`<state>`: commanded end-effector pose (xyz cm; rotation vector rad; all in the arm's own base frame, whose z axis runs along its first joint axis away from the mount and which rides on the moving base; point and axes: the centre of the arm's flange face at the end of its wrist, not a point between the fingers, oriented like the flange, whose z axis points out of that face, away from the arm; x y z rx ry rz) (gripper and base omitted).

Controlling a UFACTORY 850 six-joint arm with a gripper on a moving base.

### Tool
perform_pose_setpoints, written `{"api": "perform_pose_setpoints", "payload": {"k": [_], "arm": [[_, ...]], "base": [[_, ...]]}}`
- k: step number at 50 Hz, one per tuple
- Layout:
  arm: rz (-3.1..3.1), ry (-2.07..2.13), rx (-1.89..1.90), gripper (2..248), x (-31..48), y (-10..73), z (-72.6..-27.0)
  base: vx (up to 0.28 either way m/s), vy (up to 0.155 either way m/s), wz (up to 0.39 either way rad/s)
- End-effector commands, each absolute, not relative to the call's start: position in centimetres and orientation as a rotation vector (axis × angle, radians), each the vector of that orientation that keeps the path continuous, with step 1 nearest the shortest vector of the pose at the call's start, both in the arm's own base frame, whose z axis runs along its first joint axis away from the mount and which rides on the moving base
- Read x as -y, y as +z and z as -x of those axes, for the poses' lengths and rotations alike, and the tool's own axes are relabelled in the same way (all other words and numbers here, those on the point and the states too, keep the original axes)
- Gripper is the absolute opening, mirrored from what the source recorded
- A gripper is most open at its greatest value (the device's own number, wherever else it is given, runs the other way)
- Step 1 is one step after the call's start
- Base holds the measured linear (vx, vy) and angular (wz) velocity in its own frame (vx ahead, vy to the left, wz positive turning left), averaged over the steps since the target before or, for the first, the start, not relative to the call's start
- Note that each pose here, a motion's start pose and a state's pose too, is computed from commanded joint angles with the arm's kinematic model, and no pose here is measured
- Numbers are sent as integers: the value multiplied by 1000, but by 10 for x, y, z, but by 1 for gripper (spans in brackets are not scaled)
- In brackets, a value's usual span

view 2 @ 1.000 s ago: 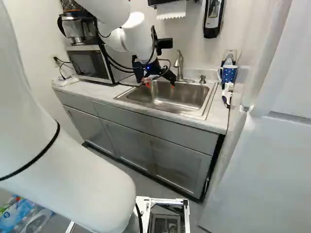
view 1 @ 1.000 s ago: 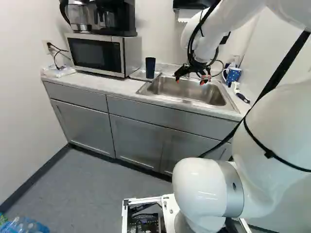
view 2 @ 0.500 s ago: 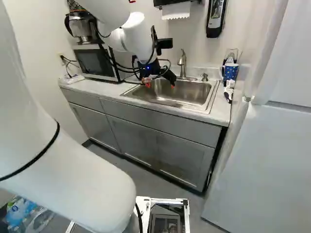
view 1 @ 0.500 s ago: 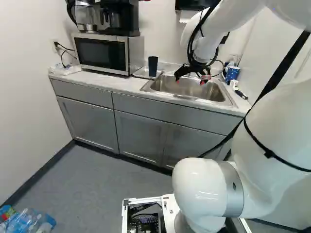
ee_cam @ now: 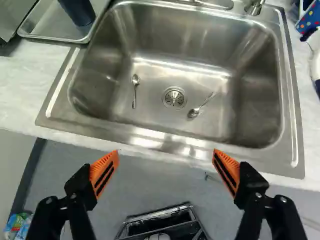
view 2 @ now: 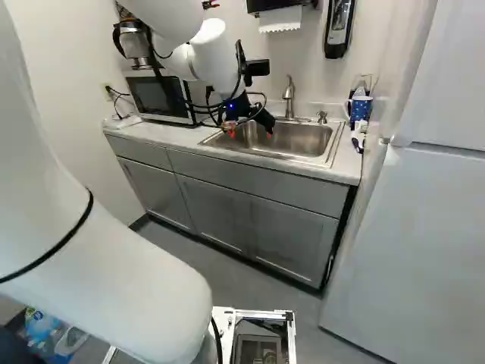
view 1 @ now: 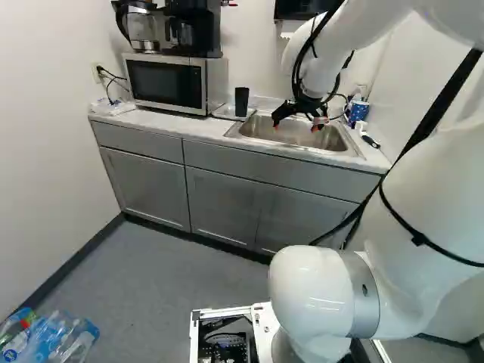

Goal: Rinse the cup and place it in the tray

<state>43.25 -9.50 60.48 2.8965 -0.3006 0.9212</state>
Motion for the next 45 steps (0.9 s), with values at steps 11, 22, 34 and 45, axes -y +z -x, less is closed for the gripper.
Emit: {"api": "perform_pose_setpoints", "payload": {"k": [11,22,34,45], "arm": [[-2896,921,301,247,95,605,-432],[-2896,921,301,247,95,605,-432],[-2896,921,301,247,95,605,-432],[-2896,921,301,247,95,605,-432]], "base": [[-111,34,-226],[-92,28,-242],[-85,31,-252],[-90,40,-272]]}}
